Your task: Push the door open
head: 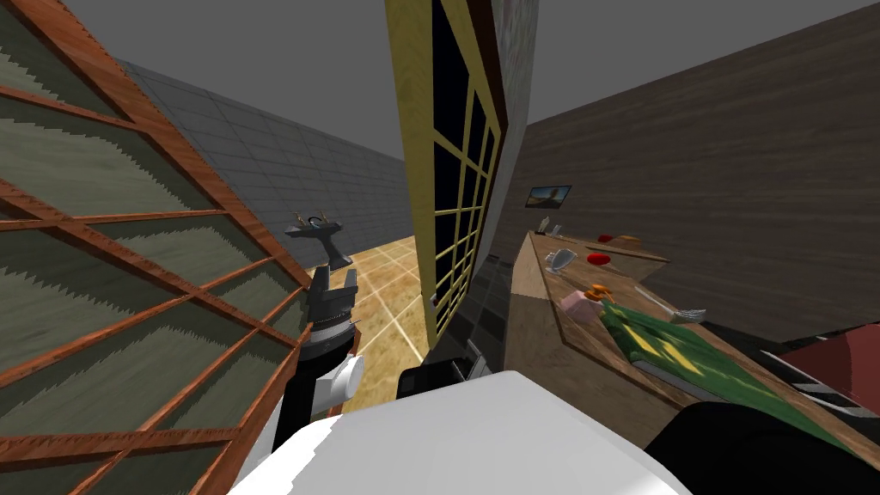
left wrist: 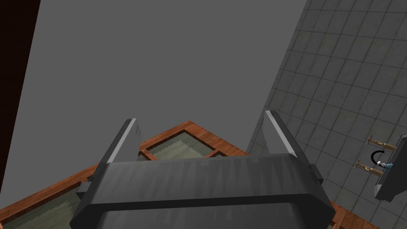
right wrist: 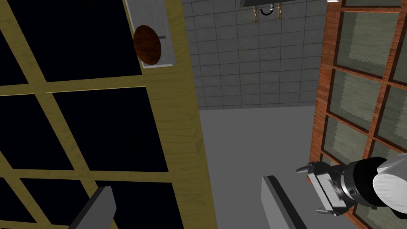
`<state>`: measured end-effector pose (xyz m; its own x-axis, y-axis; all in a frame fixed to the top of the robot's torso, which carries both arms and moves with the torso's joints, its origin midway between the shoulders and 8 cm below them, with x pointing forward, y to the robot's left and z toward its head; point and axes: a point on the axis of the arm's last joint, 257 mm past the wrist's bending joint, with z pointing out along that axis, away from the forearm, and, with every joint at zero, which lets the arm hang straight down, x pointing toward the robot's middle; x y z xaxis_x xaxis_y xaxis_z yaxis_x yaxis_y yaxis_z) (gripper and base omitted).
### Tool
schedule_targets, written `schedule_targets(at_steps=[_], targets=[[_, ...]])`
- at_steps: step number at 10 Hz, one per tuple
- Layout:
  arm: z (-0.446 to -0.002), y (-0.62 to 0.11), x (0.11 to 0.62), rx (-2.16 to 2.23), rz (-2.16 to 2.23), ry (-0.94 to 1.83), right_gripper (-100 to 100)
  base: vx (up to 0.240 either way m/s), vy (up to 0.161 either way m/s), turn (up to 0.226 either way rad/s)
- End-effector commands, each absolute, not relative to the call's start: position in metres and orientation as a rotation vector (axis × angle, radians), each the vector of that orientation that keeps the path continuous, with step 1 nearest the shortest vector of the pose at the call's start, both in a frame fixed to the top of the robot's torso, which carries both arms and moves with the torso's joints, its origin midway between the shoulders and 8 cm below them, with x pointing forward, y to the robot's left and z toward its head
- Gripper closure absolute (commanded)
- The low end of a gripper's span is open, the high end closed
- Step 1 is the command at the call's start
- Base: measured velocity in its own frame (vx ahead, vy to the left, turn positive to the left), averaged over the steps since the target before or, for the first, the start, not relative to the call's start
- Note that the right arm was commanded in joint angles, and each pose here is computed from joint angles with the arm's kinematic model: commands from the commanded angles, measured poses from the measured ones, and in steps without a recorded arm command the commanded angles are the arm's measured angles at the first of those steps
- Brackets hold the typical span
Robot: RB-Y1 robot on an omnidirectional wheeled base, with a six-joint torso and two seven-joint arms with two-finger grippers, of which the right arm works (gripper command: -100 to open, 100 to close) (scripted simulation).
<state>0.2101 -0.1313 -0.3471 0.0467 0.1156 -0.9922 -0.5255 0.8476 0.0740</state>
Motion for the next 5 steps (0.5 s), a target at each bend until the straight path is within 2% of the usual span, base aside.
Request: schedule_targets(at_steps=[1,3,5], targets=[[-0.357,-0.125,0.199,-0.379,0.501,1.461,-100,0.137,-0.058,0.094],[-0.364,-0.120,0.190,-0.401,0.501,1.470,-100,0.140,-0.039,0.059],[-0.372,-0.113,0.178,-0.429,0.501,1.482,-100,0.154,-0.075,0.070]])
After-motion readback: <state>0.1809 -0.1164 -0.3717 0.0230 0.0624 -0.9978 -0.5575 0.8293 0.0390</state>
